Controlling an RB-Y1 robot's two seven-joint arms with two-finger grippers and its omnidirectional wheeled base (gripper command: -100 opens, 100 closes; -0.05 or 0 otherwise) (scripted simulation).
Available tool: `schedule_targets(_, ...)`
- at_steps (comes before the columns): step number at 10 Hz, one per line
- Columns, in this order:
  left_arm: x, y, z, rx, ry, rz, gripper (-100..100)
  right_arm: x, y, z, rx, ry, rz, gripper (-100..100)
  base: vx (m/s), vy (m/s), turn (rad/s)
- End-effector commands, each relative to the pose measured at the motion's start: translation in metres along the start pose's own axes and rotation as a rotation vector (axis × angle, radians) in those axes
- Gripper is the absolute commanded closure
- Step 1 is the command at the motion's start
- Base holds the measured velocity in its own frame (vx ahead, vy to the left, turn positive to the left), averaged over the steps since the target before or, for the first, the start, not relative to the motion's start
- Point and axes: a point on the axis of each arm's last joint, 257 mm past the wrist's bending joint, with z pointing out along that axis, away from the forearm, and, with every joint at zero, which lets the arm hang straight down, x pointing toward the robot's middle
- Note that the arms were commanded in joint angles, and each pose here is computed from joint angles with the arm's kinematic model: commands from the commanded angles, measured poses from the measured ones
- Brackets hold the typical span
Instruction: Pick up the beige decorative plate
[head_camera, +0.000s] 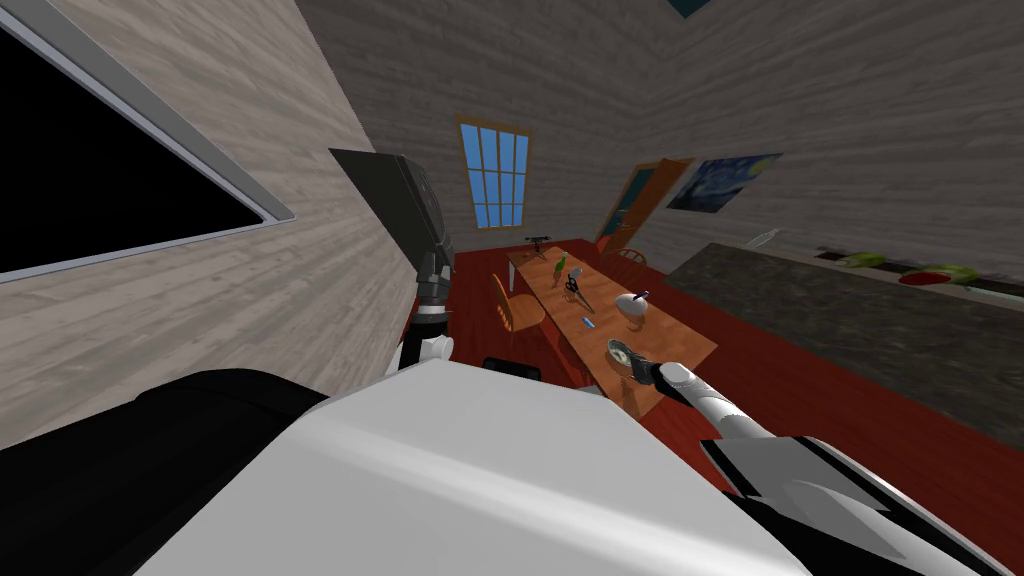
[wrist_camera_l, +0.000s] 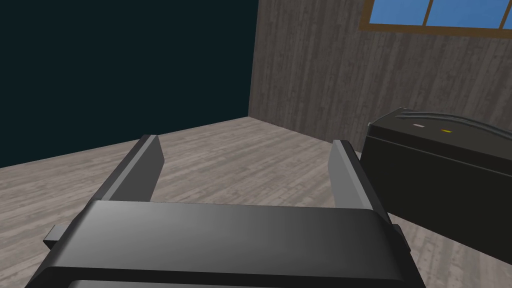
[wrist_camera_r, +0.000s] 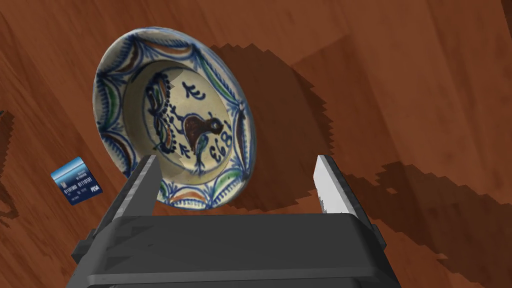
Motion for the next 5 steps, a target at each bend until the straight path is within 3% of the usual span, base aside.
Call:
schedule_targets(1,0.000,0.000,0.000,0.000,0.000,0.000,0,0.000,0.000,0.000,0.000,0.000,0.000,-100,0.027,-0.002,0.004)
schedule_targets(2,0.000,0.000,0.000,0.000,0.000,0.000,0,0.000,0.000,0.000,-0.001,0.002,-0.001,0,0.006,0.000,0.001)
schedule_targets(3,0.000,0.000,0.000,0.000,0.000,0.000,0,0.002,0.007,0.002,-0.005,0.012,0.025,-100,-0.027,-0.017,0.190)
schedule_targets(5,0.000,0.000,0.000,0.000,0.000,0.000,0,0.006,0.021,0.006,-0.015,0.034,0.074,-100,-0.085,-0.075,0.307)
